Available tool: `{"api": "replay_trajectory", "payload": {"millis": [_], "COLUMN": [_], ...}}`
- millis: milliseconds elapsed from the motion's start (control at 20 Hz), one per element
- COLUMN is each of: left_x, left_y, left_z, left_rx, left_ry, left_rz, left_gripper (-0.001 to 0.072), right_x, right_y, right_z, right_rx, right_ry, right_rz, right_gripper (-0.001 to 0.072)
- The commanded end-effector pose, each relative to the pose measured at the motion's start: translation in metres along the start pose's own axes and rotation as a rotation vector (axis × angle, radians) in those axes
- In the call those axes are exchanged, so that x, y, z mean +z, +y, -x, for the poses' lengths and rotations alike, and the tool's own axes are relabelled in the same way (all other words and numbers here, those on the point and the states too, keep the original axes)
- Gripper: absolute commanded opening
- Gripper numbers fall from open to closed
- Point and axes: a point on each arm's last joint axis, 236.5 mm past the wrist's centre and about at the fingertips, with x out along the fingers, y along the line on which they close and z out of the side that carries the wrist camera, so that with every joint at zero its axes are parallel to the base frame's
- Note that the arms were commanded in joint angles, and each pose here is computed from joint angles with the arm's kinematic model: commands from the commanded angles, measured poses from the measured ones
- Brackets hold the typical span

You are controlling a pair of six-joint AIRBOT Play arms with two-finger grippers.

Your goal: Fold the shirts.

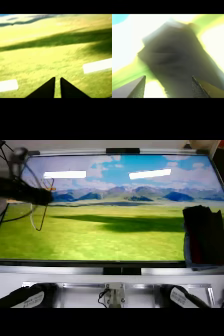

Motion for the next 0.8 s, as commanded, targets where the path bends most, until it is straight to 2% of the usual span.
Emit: {"api": "replay_trajectory", "payload": {"millis": [0, 100, 200, 300, 750], "left_x": [-0.063, -0.058, -0.050, -0.057, -0.060], "left_y": [0.007, -0.019, -0.022, -0.016, -0.015], "left_z": [-0.054, -0.070, -0.065, -0.061, -0.061], "left_rx": [0.185, 0.090, 0.073, 0.080, 0.082], "left_ry": [0.376, 0.298, 0.145, 0.127, 0.145], "left_rz": [-0.047, -0.051, 0.016, 0.073, 0.071], "left_gripper": [0.0666, 0.0689, 0.0681, 0.0681, 0.0683], "right_x": [-0.050, -0.115, -0.145, -0.147, -0.146], "right_y": [0.130, 0.176, 0.184, 0.177, 0.177], "right_z": [0.001, -0.011, -0.019, -0.027, -0.027], "right_rx": [0.206, 0.356, 0.377, 0.337, 0.338], "right_ry": [0.152, 0.414, 0.519, 0.511, 0.508], "right_rz": [0.219, 0.269, 0.288, 0.309, 0.307], "right_gripper": [0.0664, 0.0664, 0.0664, 0.0664, 0.0664]}}
